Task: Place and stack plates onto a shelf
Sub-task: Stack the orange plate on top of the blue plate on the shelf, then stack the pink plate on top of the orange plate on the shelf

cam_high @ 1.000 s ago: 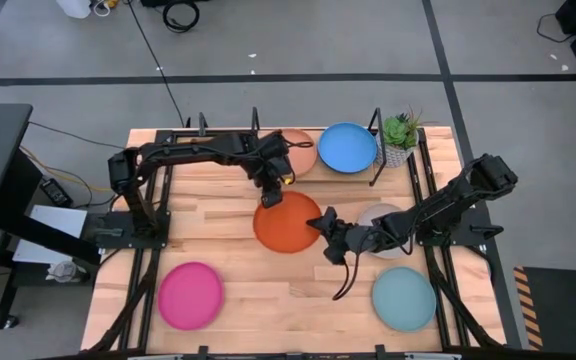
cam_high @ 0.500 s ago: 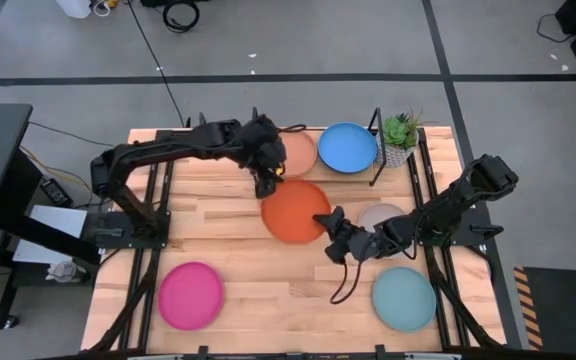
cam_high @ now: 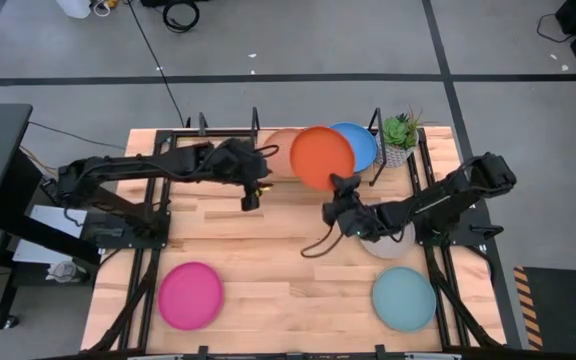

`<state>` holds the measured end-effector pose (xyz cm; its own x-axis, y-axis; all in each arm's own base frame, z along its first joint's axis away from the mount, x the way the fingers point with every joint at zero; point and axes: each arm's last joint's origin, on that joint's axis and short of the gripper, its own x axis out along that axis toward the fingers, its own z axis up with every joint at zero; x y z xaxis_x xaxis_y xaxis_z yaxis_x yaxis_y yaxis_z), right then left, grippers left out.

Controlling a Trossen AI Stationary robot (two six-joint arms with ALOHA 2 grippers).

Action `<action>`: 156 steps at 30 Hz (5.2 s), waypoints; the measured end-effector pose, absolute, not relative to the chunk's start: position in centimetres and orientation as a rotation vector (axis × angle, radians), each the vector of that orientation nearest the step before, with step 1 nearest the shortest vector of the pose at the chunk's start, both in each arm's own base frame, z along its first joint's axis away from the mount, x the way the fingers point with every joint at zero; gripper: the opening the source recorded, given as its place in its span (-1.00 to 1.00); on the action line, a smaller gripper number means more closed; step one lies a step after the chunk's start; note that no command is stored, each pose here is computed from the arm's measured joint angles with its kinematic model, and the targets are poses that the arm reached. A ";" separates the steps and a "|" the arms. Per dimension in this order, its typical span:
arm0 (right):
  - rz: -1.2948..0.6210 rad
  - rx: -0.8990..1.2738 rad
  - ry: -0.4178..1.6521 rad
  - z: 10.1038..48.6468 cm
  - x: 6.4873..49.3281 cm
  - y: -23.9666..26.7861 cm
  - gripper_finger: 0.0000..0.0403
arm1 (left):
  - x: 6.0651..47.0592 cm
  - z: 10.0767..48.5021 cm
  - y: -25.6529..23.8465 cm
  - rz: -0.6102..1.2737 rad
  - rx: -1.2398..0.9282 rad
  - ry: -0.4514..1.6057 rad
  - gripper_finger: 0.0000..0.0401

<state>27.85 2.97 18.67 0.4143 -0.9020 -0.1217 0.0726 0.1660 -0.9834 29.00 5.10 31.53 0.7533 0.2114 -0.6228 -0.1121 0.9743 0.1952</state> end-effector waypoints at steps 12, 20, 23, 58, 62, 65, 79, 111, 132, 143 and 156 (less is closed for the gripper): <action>-0.780 -1.135 1.036 17.1 27.3 -0.9 -0.62 | 24.3 31.7 2.5 0.229 0.099 0.645 -0.14; -0.764 -1.050 1.117 16.3 26.6 -2.8 -0.62 | 23.5 32.4 1.1 0.223 0.091 0.610 -0.14; -0.702 -0.969 1.138 15.8 26.3 -3.6 -0.62 | 23.5 32.3 0.9 0.219 0.094 0.620 -0.14; -0.696 -0.750 1.108 17.6 25.8 -4.7 0.02 | 23.4 32.1 0.8 0.235 0.049 0.643 -0.14; -0.645 -0.716 1.024 19.4 25.9 -3.9 0.02 | 23.4 32.0 0.8 0.238 0.040 0.643 -0.14; -0.677 -0.692 0.948 20.9 25.7 -3.5 0.01 | 23.4 32.0 0.8 0.238 0.040 0.645 -0.14; -0.694 -0.545 0.943 20.1 25.7 -5.1 -0.07 | 23.3 32.0 0.8 0.237 0.041 0.648 -0.14; -0.708 -0.450 0.969 19.6 25.4 -7.9 -0.17 | 23.3 32.0 0.8 0.238 0.041 0.652 -0.14; -0.270 -0.303 0.832 21.7 24.9 -3.1 -0.17 | 23.1 29.4 0.7 0.200 0.024 0.723 -0.14; -0.167 -0.259 0.797 21.7 25.1 0.0 -0.17 | 21.3 23.0 -3.3 -0.100 -0.326 0.968 -0.14; -0.151 -0.350 0.691 22.4 25.9 0.5 -0.17 | 18.9 16.9 -8.3 -0.182 -0.395 1.079 -0.14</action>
<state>25.95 0.50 22.44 0.7627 -0.2503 -0.5963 0.0205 0.9310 -0.3645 18.90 -8.28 16.94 0.4657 -0.3343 -0.8193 -0.0464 0.9154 -0.3999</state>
